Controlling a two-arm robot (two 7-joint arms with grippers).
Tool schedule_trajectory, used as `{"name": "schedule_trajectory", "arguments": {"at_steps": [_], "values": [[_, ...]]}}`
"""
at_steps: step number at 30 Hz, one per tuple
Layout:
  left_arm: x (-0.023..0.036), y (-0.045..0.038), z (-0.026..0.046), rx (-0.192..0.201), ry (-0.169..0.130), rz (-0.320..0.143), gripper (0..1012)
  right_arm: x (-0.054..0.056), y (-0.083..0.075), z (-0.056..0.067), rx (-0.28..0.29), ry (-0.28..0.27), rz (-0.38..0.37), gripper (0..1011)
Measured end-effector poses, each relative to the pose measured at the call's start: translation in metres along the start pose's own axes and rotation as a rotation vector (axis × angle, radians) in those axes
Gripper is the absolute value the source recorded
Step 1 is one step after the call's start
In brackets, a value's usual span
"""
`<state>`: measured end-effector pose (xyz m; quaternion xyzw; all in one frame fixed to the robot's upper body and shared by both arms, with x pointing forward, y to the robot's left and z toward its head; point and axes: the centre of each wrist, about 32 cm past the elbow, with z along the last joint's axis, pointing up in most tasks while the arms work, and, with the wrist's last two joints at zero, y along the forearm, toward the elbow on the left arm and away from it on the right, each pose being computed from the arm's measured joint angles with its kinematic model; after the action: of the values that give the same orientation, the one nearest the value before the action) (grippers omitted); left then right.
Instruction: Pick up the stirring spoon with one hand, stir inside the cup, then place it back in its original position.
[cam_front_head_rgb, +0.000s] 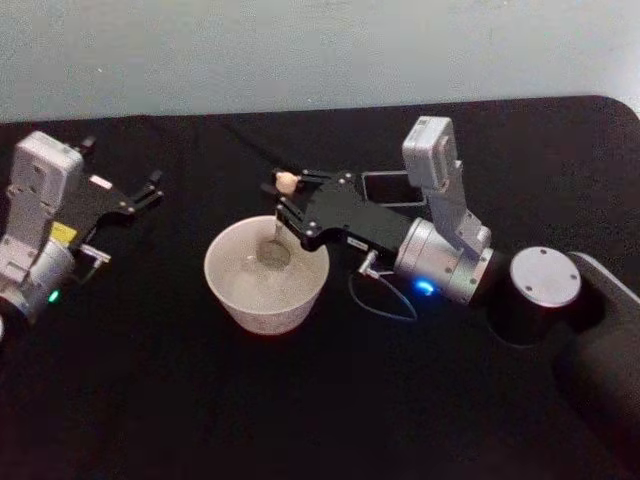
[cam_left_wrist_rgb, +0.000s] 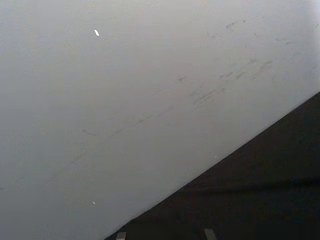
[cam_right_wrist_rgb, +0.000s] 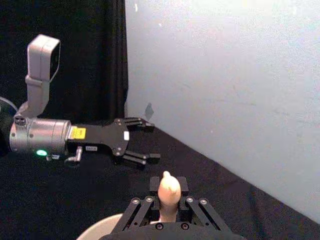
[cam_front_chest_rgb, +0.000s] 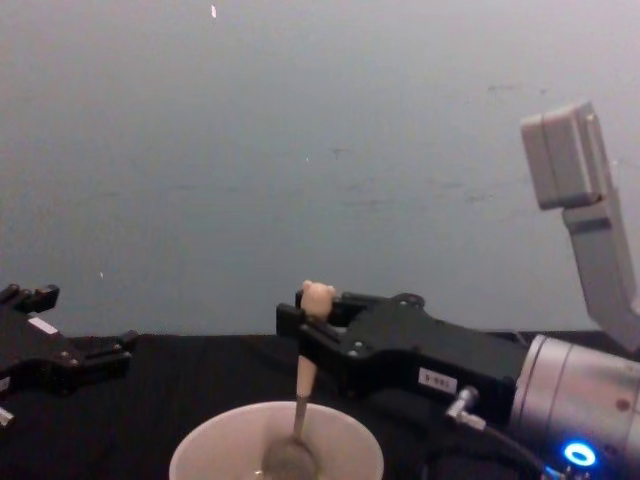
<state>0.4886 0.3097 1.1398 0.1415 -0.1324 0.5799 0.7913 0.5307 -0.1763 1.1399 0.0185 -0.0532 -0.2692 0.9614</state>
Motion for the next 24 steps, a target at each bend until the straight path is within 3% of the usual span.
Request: {"name": "schedule_trajectory", "arguments": {"at_steps": [12,24], "values": [[0.0000,0.0000,0.0000,0.000,0.000,0.000,1002,0.004,-0.006,0.025,0.089,-0.019,0.020,197],[0.0000,0.0000,0.0000,0.000,0.000,0.000,1001,0.023,-0.030,0.062,0.191,-0.059,0.002,197]]}}
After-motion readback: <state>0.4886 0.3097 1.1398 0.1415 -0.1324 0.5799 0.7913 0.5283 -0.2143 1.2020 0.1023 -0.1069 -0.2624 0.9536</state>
